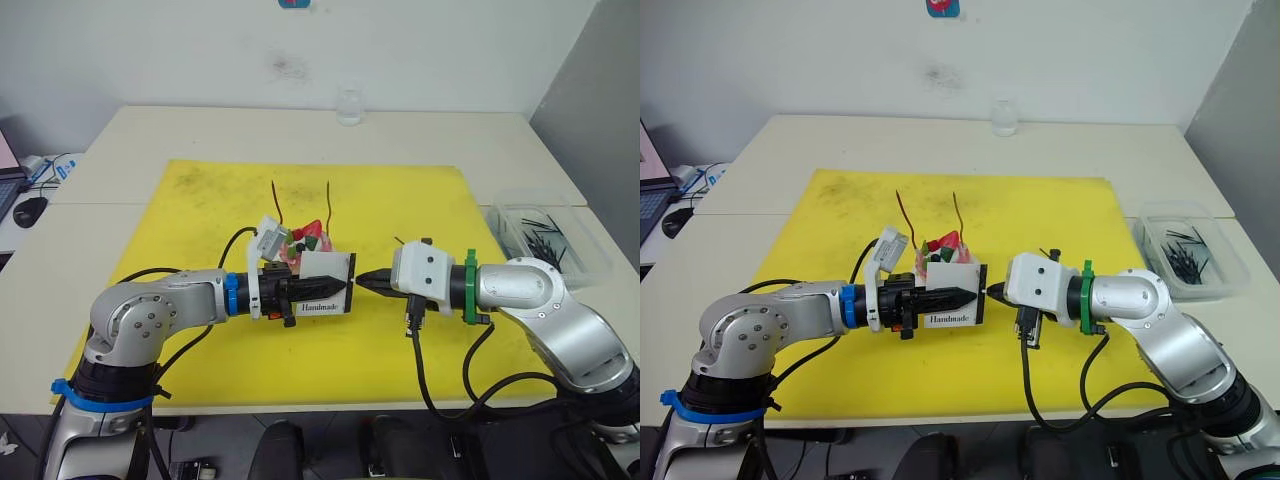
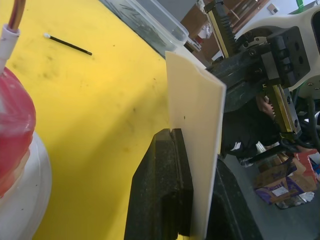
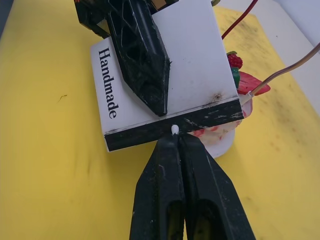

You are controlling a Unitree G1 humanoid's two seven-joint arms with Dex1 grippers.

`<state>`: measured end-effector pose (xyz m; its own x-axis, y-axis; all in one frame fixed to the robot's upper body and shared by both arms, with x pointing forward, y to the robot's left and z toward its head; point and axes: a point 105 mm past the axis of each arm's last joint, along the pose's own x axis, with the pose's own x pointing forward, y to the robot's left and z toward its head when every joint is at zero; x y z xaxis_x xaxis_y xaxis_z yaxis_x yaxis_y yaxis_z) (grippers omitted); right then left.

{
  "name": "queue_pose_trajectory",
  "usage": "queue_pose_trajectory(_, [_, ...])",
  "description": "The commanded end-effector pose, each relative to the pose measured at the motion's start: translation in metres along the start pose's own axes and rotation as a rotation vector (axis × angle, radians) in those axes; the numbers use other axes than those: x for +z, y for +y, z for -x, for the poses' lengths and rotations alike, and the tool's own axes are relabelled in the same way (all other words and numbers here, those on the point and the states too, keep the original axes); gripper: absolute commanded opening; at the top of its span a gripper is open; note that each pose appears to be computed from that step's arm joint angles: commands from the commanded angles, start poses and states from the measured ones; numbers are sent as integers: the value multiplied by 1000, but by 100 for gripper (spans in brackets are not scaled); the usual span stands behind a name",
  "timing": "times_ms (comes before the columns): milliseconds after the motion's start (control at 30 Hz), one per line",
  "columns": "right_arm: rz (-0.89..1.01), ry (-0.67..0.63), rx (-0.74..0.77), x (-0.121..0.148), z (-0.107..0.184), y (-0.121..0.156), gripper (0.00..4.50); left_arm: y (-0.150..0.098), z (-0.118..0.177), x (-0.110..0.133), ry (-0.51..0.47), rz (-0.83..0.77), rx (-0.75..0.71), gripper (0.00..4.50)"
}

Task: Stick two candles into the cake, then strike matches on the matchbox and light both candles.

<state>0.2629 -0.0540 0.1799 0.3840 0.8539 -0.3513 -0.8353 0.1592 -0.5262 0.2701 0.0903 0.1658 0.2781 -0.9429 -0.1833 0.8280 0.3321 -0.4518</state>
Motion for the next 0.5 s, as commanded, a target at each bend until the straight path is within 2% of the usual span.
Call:
queue_pose_trajectory(33, [50,-34,13,11,-2,3,4,-15,-4,8,-25,-52,-66,0])
queue_pose_trajectory(233, [87,-16,148,5,-8,24,4,-15,-8,19,-49,-149,-45,0])
queue_pose_trajectory(333, [144,4,273,0,-1,41,4,1,5,49,-86,-313,72,0])
queue_pose_trajectory(400, [155,-8,302,3,3,42,4,3,17,67,-104,-401,124,0])
queue_pose_trajectory(500, [157,-29,282,9,5,34,4,2,25,71,-95,-452,148,0])
